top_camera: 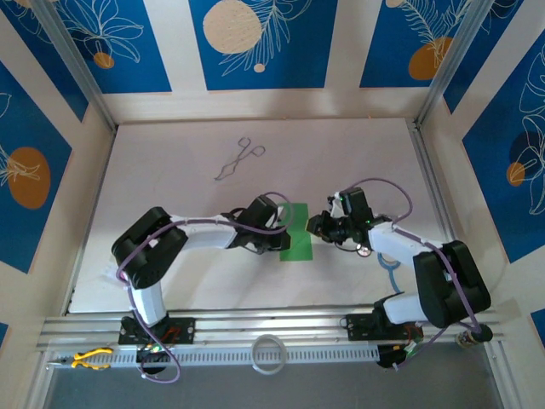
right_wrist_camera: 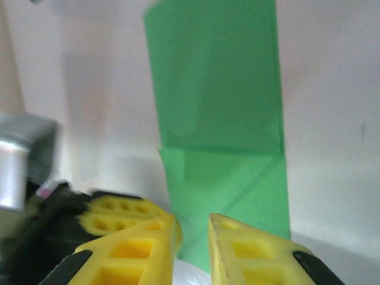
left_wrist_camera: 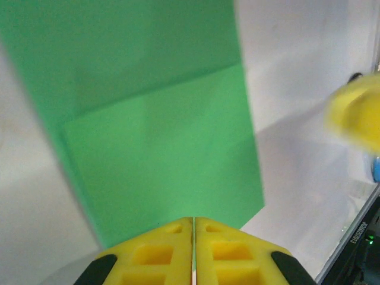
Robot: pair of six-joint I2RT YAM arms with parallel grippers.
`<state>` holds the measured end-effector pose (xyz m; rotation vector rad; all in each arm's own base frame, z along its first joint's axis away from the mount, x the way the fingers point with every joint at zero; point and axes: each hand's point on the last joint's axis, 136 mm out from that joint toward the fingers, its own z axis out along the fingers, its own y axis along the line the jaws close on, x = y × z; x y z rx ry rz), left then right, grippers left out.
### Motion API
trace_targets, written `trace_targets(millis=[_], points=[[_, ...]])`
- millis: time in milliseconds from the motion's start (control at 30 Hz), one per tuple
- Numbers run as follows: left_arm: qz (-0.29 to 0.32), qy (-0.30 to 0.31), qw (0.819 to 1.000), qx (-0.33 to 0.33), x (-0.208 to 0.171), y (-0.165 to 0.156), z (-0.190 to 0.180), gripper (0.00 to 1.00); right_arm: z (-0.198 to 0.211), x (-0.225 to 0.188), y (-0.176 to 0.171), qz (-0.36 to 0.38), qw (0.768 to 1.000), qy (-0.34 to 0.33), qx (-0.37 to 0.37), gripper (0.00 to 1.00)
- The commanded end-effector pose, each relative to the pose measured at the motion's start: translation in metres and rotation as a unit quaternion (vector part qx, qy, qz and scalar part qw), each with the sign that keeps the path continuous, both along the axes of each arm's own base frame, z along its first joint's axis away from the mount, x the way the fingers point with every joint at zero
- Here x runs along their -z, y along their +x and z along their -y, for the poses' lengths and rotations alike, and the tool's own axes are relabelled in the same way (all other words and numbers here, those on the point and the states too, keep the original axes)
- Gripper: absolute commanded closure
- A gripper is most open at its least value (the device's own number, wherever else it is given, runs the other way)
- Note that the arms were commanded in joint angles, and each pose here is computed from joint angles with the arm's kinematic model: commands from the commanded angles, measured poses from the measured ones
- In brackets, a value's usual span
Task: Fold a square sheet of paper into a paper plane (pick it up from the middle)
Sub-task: Fold the triangle a second time at the center of the table.
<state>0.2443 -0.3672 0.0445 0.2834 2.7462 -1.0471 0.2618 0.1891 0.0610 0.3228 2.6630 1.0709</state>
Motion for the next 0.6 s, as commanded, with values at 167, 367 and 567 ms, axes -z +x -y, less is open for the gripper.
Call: trace_targets(millis=[167, 367, 567], points=[[0.013, 0.036, 0.999, 0.033, 0.0, 0.023, -0.006, 0.93, 0.003, 0.023, -0.044, -0.064, 0.994, -0.073, 0.042, 0.69], [0.001, 0.052, 0.997, 0.057, 0.013, 0.02, -0.006, 0.95, 0.001, 0.032, -0.058, -0.089, 0.992, -0.076, 0.052, 0.63], [-0.004, 0.081, 0.995, 0.058, 0.027, 0.017, -0.017, 0.97, -0.002, 0.033, -0.056, -0.09, 0.992, -0.073, 0.047, 0.63]])
